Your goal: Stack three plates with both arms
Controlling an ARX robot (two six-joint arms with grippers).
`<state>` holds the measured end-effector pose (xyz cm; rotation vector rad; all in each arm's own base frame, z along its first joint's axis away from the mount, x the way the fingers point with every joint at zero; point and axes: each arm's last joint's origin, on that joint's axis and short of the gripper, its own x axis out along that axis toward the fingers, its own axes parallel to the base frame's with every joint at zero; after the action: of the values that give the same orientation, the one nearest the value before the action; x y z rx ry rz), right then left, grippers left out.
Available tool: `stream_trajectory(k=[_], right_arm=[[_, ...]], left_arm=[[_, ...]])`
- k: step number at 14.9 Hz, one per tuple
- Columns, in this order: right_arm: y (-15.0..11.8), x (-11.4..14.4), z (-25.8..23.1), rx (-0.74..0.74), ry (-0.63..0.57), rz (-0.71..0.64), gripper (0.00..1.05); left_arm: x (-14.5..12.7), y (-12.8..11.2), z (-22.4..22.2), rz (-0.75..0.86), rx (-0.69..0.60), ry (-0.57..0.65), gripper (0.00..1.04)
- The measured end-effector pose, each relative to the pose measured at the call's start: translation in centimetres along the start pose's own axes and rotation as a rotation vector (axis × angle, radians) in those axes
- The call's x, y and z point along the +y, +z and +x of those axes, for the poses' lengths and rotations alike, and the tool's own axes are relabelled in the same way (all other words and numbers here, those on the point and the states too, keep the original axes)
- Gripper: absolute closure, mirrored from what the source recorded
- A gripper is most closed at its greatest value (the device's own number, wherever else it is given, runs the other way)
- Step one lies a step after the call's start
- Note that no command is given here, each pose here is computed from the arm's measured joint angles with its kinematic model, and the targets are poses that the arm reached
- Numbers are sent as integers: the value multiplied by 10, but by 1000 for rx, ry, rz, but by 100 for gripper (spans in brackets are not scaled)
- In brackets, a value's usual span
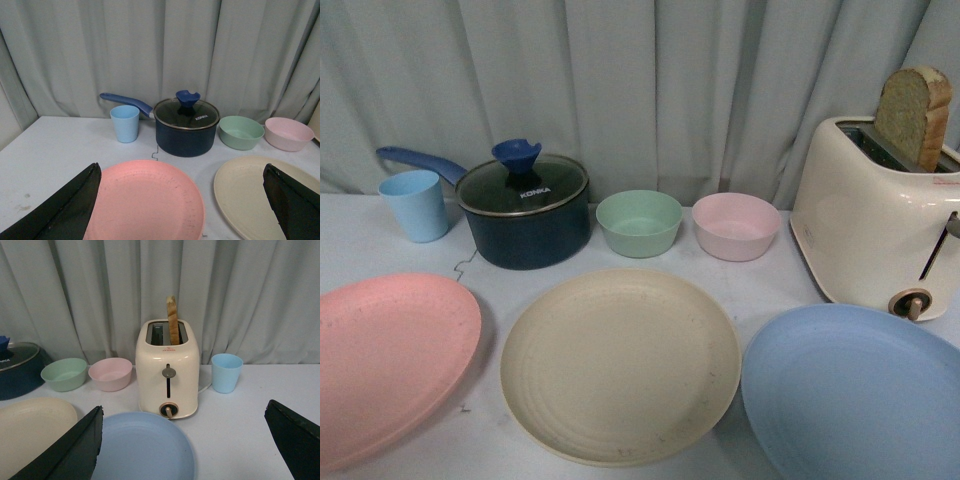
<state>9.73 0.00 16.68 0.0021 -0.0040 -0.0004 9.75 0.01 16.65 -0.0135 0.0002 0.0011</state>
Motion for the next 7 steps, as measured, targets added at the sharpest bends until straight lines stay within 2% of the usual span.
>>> stream_trajectory(k=[7], right_arm=[[0, 0, 0, 0, 0, 0, 6]], left_arm=[[0, 0, 0, 0, 0, 0, 7]])
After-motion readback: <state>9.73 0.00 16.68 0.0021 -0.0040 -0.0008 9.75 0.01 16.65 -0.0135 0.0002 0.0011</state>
